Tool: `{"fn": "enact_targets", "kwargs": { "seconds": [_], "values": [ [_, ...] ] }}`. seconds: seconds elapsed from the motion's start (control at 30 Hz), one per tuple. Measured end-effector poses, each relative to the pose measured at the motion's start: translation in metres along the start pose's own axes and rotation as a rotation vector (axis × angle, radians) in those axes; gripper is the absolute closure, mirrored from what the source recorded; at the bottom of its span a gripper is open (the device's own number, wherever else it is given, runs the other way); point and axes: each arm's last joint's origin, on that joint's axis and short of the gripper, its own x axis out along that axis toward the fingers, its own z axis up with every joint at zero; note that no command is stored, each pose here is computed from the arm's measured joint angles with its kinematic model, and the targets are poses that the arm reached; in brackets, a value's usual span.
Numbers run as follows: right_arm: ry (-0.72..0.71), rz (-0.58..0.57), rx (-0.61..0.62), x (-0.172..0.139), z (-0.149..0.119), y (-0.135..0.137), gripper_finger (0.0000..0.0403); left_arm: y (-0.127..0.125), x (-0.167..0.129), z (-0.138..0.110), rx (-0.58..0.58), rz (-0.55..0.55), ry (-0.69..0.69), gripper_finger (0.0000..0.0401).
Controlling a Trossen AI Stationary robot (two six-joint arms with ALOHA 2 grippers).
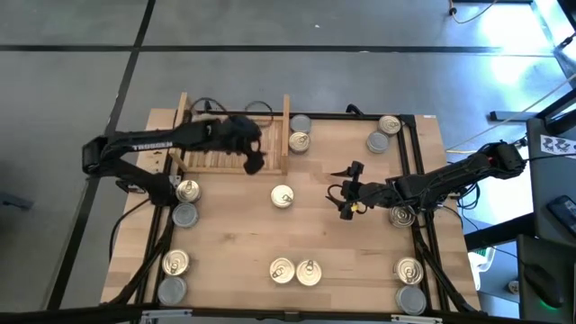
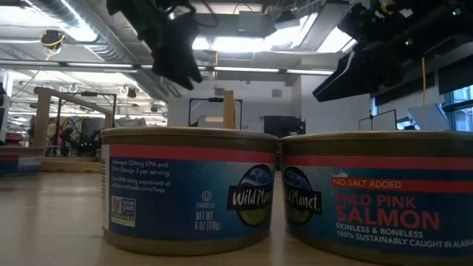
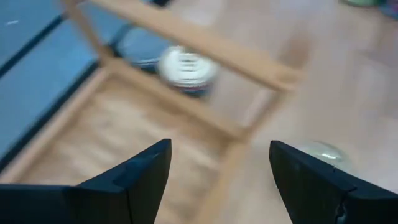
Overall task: Stack canned seafood by type on shelf
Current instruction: Stack the blue tuna can on top of the other blue tuna can on the shelf
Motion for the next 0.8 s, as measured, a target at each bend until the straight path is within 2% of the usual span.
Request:
{"fn": "enact_targets", "kwargs": {
  "seconds": [0.2, 0.4, 0.5, 0.63, 0.8],
  "values": [
    [-0.013, 0.040, 0.007, 0.000, 0.001, 0.001, 0.0045, -0.048, 0.022, -0.022, 0.113, -0.116, 0.021, 0.0132],
    [-0.050, 0.098, 0.018, 0.000, 0.005, 0.003, 0.0045, -0.088, 0.053, -0.047, 0.276, -0.232, -0.118, 0.0132],
    [-0.066, 0.128, 0.011, 0.003, 0.006, 0.005, 0.0045, -0.092, 0.067, -0.057, 0.307, -0.232, -0.127, 0.0136],
    [-0.067, 0.163, 0.007, 0.010, 0.004, 0.011, 0.0045, -0.083, 0.084, -0.072, 0.297, -0.197, -0.088, 0.0158],
    [-0.075, 0.162, 0.005, 0.022, 0.001, 0.018, 0.0045, -0.074, 0.091, -0.088, 0.267, -0.219, -0.089, 0.0189]
  ]
}}
